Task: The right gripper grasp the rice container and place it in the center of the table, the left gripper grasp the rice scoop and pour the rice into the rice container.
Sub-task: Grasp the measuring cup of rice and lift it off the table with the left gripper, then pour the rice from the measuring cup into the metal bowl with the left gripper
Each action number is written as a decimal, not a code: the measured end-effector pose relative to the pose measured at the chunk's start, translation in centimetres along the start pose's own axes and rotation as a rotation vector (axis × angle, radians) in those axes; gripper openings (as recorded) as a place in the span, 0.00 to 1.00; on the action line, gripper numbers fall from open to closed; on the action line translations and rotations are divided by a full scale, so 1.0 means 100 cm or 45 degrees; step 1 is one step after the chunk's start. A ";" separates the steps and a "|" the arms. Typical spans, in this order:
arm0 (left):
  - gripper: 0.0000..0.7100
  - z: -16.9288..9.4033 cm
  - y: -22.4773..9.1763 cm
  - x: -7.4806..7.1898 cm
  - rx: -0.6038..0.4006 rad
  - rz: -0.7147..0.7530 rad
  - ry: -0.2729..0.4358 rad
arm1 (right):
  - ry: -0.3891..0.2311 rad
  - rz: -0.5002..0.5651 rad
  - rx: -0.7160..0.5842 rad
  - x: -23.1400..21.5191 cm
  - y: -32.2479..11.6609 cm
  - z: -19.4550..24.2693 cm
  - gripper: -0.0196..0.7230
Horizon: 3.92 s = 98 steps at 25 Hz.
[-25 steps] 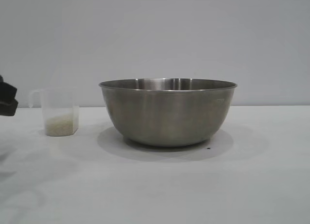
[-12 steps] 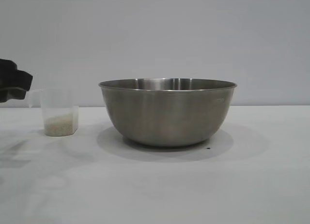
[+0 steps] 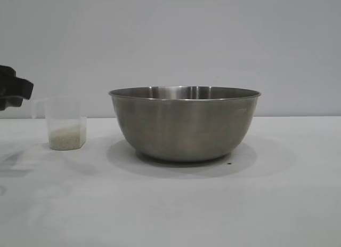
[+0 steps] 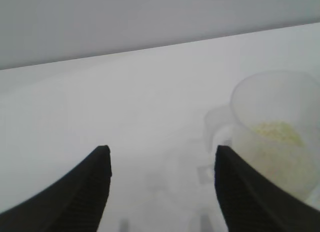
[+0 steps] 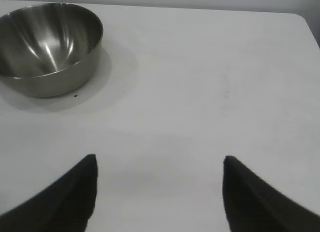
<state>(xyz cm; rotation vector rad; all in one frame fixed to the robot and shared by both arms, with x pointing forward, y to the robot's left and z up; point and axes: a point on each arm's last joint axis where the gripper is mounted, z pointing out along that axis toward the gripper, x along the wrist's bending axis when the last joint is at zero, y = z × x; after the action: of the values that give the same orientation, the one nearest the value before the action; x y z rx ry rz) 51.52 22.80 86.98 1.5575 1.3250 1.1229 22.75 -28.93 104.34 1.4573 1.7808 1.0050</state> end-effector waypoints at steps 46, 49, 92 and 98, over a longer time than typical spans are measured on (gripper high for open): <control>0.48 0.063 0.003 -0.006 -0.109 0.059 -0.075 | 0.000 0.000 0.000 0.000 0.000 0.000 0.63; 0.36 0.068 0.002 -0.009 -0.116 0.074 -0.106 | 0.000 0.000 0.000 0.000 0.000 0.000 0.63; 0.00 0.030 0.125 -0.041 -0.781 0.628 -0.579 | 0.000 0.000 0.000 0.000 0.000 0.000 0.63; 0.00 0.026 0.129 -0.053 -0.914 0.913 -0.674 | 0.000 0.000 0.000 0.000 0.000 0.000 0.63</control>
<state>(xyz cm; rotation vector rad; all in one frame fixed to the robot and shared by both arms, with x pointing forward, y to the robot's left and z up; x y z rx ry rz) 57.46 15.68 97.67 1.6077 -0.0435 1.2688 22.75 -28.93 104.34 1.4573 1.7808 1.0050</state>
